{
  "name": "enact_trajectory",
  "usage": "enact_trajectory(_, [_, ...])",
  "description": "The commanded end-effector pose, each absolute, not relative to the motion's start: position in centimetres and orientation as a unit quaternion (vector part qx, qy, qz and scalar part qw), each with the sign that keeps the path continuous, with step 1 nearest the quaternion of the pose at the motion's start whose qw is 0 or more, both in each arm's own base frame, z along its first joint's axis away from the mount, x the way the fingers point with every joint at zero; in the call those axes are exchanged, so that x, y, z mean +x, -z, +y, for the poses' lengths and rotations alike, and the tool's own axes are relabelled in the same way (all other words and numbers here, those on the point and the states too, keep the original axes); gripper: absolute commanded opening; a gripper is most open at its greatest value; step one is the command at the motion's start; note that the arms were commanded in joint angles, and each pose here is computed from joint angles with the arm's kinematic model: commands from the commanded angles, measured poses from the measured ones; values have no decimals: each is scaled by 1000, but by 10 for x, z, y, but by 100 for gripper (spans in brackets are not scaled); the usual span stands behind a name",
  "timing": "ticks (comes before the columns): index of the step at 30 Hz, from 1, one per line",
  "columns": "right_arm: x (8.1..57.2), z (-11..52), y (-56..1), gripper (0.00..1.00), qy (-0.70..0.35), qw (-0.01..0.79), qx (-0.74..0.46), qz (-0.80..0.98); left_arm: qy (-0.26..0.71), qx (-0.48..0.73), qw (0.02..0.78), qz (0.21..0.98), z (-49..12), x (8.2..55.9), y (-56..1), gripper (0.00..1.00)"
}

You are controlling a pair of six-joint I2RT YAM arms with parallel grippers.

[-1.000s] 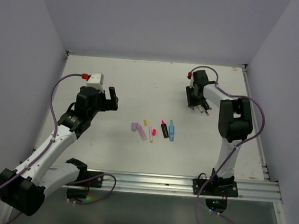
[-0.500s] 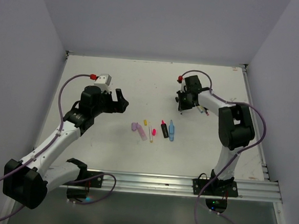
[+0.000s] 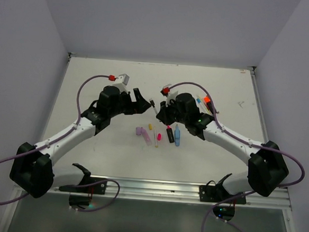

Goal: Open the pen caps

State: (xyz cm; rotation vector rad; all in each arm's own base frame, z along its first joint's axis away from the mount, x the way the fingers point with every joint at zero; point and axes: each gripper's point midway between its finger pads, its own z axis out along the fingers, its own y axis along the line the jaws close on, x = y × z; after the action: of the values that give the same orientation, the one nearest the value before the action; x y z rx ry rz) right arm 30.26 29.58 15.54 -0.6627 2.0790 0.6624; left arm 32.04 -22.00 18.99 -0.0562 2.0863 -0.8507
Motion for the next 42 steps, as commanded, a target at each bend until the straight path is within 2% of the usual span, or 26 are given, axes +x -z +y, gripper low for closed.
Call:
enact_trajectory(1, [301, 313, -187, 0, -297, 470, -257, 791, 371, -37, 464, 804, -240, 336, -227, 90])
enact_trajectory(10, [291, 325, -189, 0, -303, 475, -272, 780, 382, -44, 464, 799, -256, 337, -225, 71])
enact_trajectory(16, [289, 328, -191, 0, -302, 478, -276, 777, 372, -51, 464, 802, -256, 340, -219, 53])
enact_trajectory(19, [288, 329, -190, 0, -303, 478, -280, 776, 372, -52, 467, 801, -256, 341, -218, 39])
enact_trajectory(20, [287, 329, -189, 0, -304, 477, -280, 776, 372, -52, 467, 801, -256, 341, -219, 30])
enact_trajectory(22, [286, 331, -189, 0, -308, 478, -282, 773, 372, -53, 470, 799, -255, 341, -219, 22])
enact_trajectory(23, [283, 331, -187, 0, -314, 475, -283, 772, 373, -51, 470, 798, -255, 341, -219, 13])
enact_trajectory(25, [282, 334, -190, 0, -324, 480, -281, 765, 377, -49, 474, 794, -255, 339, -222, 6])
enact_trajectory(26, [280, 333, -188, 7, -328, 477, -277, 767, 378, -46, 476, 793, -255, 338, -223, 0])
enact_trajectory(28, [280, 334, -191, 18, -336, 483, -271, 762, 381, -43, 478, 790, -254, 335, -224, 0])
enact_trajectory(29, [280, 334, -192, 27, -336, 486, -269, 761, 382, -42, 480, 789, -253, 334, -226, 0])
enact_trajectory(32, [284, 333, -197, 35, -334, 497, -261, 757, 387, -38, 484, 784, -252, 329, -229, 0])
enact_trajectory(37, [288, 337, -203, 42, -335, 505, -264, 751, 389, -35, 487, 781, -249, 324, -231, 0])
enact_trajectory(42, [290, 344, -202, 43, -341, 501, -269, 749, 391, -34, 490, 778, -248, 323, -233, 0])
